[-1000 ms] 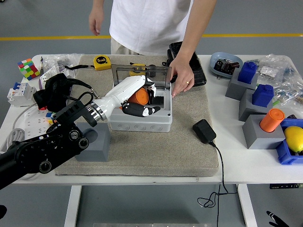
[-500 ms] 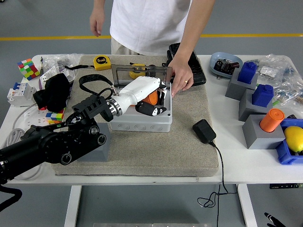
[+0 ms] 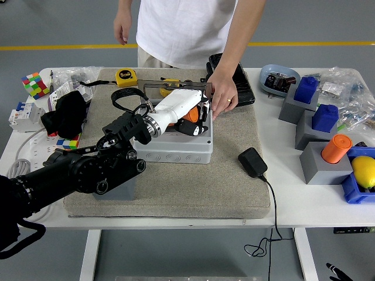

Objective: Fetch the battery,place it into the box,close the lid of the box

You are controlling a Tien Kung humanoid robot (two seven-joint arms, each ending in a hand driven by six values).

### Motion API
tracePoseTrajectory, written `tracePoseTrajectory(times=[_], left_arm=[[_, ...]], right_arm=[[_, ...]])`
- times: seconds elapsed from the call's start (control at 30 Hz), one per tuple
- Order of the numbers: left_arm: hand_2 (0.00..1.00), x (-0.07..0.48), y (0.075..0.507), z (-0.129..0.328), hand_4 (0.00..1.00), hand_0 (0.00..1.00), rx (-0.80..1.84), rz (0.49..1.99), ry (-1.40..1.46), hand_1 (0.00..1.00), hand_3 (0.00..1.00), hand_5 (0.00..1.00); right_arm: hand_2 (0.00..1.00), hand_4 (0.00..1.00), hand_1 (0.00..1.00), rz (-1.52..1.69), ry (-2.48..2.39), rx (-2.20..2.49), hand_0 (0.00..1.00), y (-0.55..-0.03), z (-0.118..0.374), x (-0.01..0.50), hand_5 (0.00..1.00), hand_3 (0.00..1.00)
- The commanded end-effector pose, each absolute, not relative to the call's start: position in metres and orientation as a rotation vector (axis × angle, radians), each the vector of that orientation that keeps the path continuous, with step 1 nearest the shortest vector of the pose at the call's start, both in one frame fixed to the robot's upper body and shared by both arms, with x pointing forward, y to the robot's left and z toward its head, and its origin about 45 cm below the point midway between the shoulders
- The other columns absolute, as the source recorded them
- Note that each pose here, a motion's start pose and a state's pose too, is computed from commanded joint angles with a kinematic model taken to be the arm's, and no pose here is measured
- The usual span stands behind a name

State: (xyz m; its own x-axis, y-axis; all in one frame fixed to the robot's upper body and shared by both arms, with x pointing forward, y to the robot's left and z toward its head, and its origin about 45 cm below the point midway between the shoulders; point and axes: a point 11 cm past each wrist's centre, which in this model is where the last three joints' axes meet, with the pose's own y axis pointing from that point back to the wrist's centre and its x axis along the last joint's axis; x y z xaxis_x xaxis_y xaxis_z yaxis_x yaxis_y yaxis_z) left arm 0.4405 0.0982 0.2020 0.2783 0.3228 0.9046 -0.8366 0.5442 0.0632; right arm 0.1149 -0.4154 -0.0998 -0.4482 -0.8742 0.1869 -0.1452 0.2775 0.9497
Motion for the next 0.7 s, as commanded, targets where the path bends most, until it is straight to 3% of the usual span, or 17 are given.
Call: tracePoseTrajectory(times=[0.07, 0.1, 0.27, 0.3, 0.47, 0.5, 0.67, 0.7], left_arm=[[0.256, 0.441, 0.098, 0.202, 0.853, 0.055, 0.615, 0.849, -1.006, 0.1, 0.355, 0.002], [0.279, 0.442, 0.097, 0.202, 0.866, 0.086, 0.619, 0.849, -1.006, 0.155, 0.388, 0.002], [0.279, 0.441, 0.096, 0.199, 0.866, 0.086, 0.628, 0.842, -1.004, 0.155, 0.388, 0.002], [0.344, 0.44, 0.096, 0.198, 0.881, 0.17, 0.632, 0.839, -1.004, 0.277, 0.439, 0.002], [0.344, 0.439, 0.098, 0.19, 0.881, 0.17, 0.661, 0.814, -0.996, 0.277, 0.439, 0.002], [0.765, 0.438, 0.099, 0.189, 0.998, 0.591, 0.663, 0.81, -0.994, 0.76, 0.778, 0.087], [0.765, 0.437, 0.098, 0.19, 0.998, 0.591, 0.647, 0.795, -1.015, 0.76, 0.778, 0.087], [0.915, 0.437, 0.098, 0.191, 0.998, 0.777, 0.638, 0.793, -1.019, 0.902, 0.913, 0.224]], right_arm=[[0.662, 0.925, 0.691, -1.224, -1.792, 0.925, 0.644, -0.415, -0.1, 0.114, 0.459, 0.558], [0.661, 0.925, 0.691, -1.224, -1.791, 0.925, 0.643, -0.415, -0.1, 0.114, 0.459, 0.558], [0.661, 0.925, 0.691, -1.221, -1.795, 0.929, 0.643, -0.415, -0.1, 0.116, 0.459, 0.558], [0.661, 0.925, 0.691, -1.22, -1.796, 0.929, 0.644, -0.415, -0.1, 0.116, 0.458, 0.557], [0.661, 0.925, 0.691, -1.22, -1.796, 0.93, 0.644, -0.415, -0.1, 0.116, 0.458, 0.557], [0.661, 0.925, 0.691, -1.22, -1.795, 0.93, 0.644, -0.415, -0.1, 0.116, 0.457, 0.557], [0.661, 0.925, 0.691, -1.222, -1.794, 0.93, 0.644, -0.415, -0.1, 0.115, 0.457, 0.557], [0.661, 0.926, 0.691, -1.222, -1.793, 0.93, 0.644, -0.415, -0.1, 0.115, 0.456, 0.558]])
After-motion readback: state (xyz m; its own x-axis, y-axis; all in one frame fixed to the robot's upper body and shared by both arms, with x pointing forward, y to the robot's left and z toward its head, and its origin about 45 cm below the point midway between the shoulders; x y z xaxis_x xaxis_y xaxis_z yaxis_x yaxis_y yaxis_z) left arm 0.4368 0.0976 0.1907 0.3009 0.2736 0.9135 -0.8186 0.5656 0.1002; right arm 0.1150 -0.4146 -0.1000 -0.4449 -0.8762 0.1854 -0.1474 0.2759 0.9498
